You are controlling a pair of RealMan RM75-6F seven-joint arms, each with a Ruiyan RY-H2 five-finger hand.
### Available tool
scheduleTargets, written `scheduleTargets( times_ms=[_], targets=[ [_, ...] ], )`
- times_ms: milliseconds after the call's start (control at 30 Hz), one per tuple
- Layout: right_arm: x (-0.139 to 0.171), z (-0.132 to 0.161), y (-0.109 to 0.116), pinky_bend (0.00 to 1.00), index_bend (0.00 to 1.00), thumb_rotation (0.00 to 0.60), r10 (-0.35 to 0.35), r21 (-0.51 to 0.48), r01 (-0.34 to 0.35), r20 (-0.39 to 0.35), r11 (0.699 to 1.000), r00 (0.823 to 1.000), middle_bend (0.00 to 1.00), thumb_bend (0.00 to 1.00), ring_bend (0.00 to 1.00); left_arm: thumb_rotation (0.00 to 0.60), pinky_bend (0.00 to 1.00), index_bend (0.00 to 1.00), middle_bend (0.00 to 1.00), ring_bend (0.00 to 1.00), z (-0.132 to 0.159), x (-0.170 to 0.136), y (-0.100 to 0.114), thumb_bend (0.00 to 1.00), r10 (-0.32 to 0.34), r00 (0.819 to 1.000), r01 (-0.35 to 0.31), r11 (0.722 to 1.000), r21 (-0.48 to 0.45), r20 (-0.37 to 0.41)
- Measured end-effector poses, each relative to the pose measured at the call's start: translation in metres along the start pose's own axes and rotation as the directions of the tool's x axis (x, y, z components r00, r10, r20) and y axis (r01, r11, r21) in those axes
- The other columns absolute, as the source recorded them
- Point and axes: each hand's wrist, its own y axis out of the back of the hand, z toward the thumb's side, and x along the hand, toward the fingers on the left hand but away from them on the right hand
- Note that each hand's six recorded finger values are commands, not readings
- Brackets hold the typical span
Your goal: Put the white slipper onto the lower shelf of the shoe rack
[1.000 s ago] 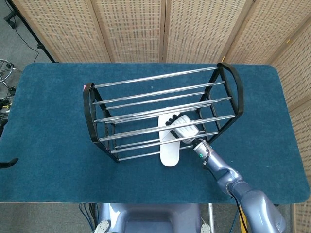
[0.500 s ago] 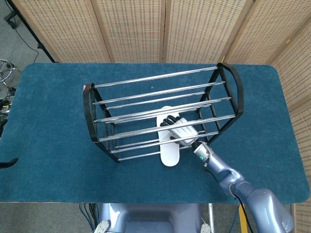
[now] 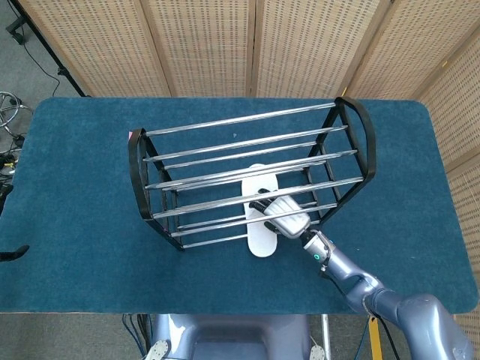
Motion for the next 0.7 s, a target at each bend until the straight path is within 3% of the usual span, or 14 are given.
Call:
scheduleTargets(
  times_ms=[700],
  targets=[
    [0.077, -0.01, 0.007, 0.46, 0.34, 0.6, 0.014, 0.013, -0.013, -0.05, 1.0, 0.999, 0.3, 0.31, 0.22, 0.6, 0.04, 0.0, 0.0, 0.0, 0.007, -0.005, 0.0, 0.14, -0.001, 1.0, 0.001, 1.0, -0.005, 0.024]
  ],
)
